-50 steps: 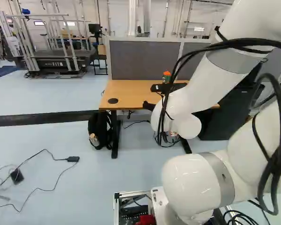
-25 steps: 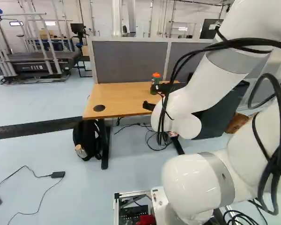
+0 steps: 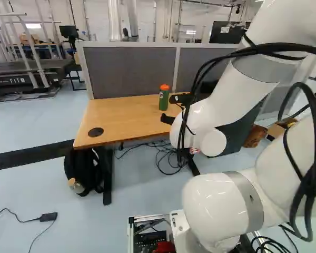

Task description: Pick up the green bottle from the table

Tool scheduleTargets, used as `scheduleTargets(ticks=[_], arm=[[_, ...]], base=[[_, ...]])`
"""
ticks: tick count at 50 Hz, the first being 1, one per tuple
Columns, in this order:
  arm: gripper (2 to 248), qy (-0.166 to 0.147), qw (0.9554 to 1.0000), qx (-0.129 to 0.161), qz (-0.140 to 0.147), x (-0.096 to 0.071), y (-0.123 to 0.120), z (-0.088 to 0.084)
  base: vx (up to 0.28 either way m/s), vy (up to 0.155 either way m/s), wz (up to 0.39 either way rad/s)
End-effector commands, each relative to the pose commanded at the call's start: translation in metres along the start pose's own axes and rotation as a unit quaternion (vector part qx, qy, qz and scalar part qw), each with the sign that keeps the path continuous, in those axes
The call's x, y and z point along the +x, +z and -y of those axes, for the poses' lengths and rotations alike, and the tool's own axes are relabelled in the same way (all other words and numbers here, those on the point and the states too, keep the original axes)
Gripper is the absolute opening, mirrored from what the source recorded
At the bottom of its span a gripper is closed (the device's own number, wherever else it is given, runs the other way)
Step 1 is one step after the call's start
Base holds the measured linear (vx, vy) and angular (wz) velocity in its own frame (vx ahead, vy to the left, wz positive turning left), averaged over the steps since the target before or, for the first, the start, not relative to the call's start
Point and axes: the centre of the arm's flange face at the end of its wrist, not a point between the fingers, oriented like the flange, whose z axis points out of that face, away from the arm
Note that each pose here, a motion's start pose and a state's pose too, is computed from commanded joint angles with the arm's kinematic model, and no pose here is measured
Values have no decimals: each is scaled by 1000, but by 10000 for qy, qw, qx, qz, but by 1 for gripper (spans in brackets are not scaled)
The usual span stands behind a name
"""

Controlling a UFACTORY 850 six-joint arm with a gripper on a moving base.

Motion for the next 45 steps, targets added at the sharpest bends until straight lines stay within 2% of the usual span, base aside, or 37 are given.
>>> scheduleTargets(ticks=[7,8,45], arm=[[247,0,10000,0,0,0,0,0],[247,0,10000,0,22,4,8,0],[247,-40,9999,113,103,33,75,8]], base=[[135,-20,-91],[118,-4,-33],[9,-1,-2]])
